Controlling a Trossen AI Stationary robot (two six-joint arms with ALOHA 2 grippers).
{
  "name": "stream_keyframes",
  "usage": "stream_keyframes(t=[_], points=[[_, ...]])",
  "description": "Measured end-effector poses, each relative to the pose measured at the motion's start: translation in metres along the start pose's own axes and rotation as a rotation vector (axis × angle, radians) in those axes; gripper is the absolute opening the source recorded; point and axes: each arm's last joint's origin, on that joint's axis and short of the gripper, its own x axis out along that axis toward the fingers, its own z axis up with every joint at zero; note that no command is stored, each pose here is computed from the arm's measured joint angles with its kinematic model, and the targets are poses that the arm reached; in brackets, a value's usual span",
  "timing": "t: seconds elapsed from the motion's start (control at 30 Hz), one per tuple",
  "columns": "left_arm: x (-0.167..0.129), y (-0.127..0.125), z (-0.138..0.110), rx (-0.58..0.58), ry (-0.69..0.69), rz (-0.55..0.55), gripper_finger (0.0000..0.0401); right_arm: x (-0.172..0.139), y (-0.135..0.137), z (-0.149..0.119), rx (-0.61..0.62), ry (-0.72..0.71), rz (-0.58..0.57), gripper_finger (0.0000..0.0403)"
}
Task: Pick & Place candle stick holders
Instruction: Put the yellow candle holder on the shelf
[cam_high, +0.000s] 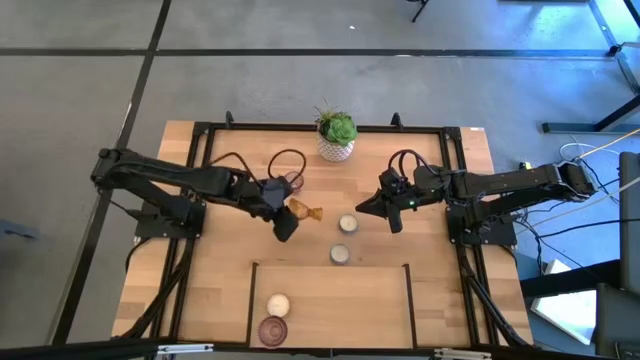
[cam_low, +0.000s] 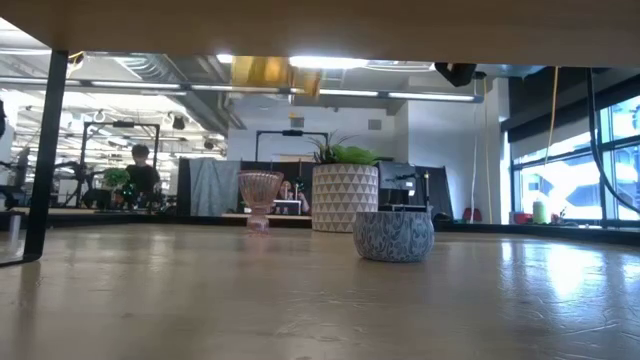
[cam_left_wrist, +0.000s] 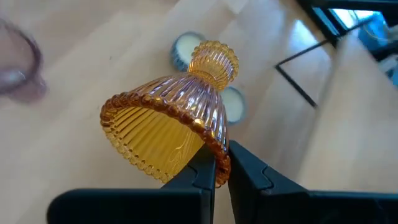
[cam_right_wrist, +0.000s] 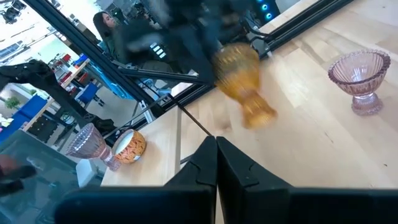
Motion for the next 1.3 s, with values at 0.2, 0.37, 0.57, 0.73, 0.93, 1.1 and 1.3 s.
stream_keyframes(t=[0.2, 0.37, 0.57, 0.73, 0.93, 1.1, 1.3], points=[[-0.044, -0.042, 0.02, 0.09, -0.027, -0.024, 0.0016, 0.0, 0.0, 0.0, 0.024, 0.004, 0.003, 0.0001], [-0.049, -0.082, 0.021, 0.198, 0.056, -0.006, 0.0016, 0.0, 0.001, -0.001, 0.06, 0.005, 0.004, 0.0001], [-0.032, -0.132, 0.014, 0.402, 0.188, 0.035, 0.0016, 0.001, 0.004, -0.003, 0.114, 0.015, 0.015, 0.0001], [-0.028, -0.158, 0.008, 0.588, 0.277, 0.021, 0.0016, 0.001, 0.007, -0.005, 0.171, -0.021, -0.025, 0.0001], [-0.027, -0.165, -0.016, 0.798, 0.359, 0.043, 0.0016, 0.001, 0.011, -0.008, 0.245, -0.074, -0.074, 0.0001], [-0.034, -0.173, -0.032, 0.966, 0.298, 0.073, 0.0016, 0.003, 0.012, -0.011, 0.272, -0.113, -0.113, 0.0001], [-0.025, -0.176, -0.04, 1.153, 0.339, 0.058, 0.0016, 0.011, 0.016, -0.021, 0.326, -0.082, -0.12, 0.0001]])
